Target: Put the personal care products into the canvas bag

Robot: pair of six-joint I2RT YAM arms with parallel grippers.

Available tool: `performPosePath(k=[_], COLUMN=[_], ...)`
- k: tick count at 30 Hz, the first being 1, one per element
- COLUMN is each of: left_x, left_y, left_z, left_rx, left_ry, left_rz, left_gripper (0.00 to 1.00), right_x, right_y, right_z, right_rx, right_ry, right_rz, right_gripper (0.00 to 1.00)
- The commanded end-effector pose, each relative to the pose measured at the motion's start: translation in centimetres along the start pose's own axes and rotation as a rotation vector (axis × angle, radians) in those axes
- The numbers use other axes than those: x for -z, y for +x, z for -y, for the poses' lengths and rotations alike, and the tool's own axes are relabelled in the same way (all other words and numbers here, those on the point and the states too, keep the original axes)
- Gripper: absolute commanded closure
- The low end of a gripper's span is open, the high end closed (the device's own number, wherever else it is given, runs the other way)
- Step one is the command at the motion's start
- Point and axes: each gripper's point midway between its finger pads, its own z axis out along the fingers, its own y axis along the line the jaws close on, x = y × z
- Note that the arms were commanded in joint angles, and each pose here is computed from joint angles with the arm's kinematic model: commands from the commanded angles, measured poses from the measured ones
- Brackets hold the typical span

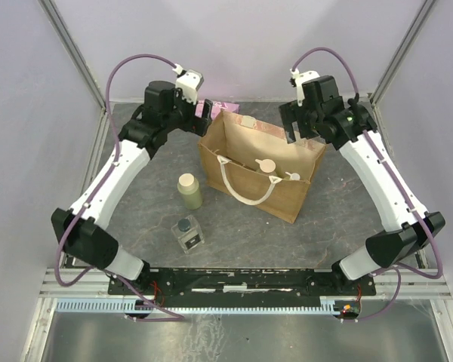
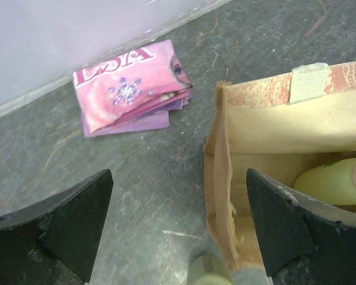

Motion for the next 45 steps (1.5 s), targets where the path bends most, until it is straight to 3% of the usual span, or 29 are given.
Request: performPosePath(k=[1,11,19,26,37,43,45], left_x=[5.0,9.8,9.4,8.2,6.3,5.9,5.9], left_y=[-0.4,8.9,15.1,17.6,19.6,19.9,19.9], left_z=[-1.3,2.4,4.7,4.6,3.9,3.7,3.7], left_rx=[0.086,0.242,0.294,0.299,0.269,0.257,0.253], left_ry=[-0.11,-0.033,0.028,0.004,-0.028,-0.026,-0.026], left_rz=[-0.03,-0.308,-0.462,-0.517,-0.573,-0.591,-0.597], left_gripper=[0.0,0.0,0.0,0.0,0.13,0.26,0.38], right_x=[0.1,-1.5,-1.8,-1.3,-1.1,-1.3,-1.5], right_y=[0.1,1.1,1.5,2.3,3.1,3.3,3.3], right_z=[2.0,1.9,2.4,2.8,3.1,3.2,3.1], right_rx=[-0.055,-0.059,-0.056,-0.06,-0.056,-0.055,-0.055], right_ry=[0.036,-0.027,-0.011,0.006,0.026,0.03,0.03], right_rz=[-0.026,-0.077,-0.101,-0.108,-0.122,-0.127,-0.13], right_gripper=[0.0,0.0,0.01,0.02,0.03,0.03,0.03])
